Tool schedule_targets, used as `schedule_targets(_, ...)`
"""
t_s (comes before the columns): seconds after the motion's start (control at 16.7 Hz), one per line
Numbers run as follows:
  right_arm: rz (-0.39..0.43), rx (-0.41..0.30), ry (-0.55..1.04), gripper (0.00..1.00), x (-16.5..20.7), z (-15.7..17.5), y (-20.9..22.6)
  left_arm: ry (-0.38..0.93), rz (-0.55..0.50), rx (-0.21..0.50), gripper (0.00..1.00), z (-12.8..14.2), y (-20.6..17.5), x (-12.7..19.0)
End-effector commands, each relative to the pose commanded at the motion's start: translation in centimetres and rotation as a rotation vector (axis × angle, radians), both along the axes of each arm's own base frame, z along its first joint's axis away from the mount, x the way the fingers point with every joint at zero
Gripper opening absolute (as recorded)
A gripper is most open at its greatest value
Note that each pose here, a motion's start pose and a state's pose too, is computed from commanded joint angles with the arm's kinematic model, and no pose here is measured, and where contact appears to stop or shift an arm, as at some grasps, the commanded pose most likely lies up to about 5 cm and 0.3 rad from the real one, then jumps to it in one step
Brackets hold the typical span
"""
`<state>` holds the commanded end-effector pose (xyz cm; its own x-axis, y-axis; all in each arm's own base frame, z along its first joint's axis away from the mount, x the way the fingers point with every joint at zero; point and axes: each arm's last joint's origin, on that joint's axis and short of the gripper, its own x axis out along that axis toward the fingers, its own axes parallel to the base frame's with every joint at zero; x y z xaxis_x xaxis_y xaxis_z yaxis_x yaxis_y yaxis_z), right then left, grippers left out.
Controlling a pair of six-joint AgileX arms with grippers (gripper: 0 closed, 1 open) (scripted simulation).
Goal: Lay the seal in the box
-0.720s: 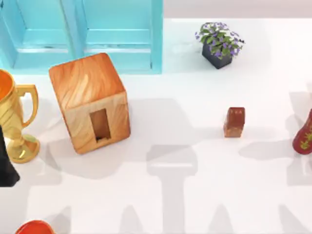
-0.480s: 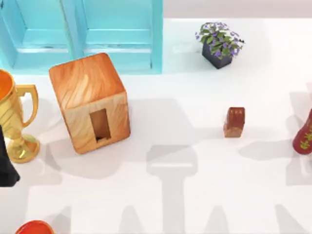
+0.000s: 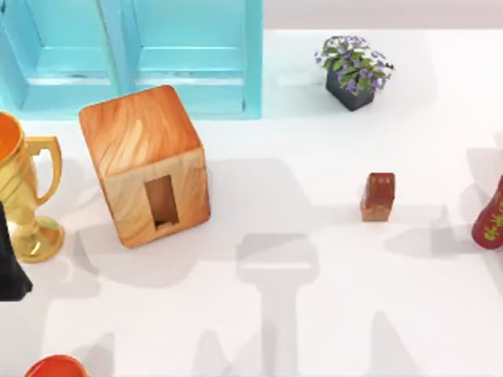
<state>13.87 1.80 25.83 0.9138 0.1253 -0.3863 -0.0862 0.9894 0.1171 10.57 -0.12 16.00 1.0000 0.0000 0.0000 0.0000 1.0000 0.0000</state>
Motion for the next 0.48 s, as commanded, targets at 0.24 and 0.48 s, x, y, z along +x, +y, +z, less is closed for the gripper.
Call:
schedule_targets(0.24, 0.035, 0.004, 0.360, 1.00, 6.5, 3.6, 2.7, 0.000, 0.000, 0.000, 1.00, 0.0, 0.0, 0.0)
schedule_targets(0.48, 0.045, -0.039, 0.723, 1.00, 14.6, 3.0, 7.2, 0.000, 0.000, 0.000, 1.00, 0.0, 0.0, 0.0)
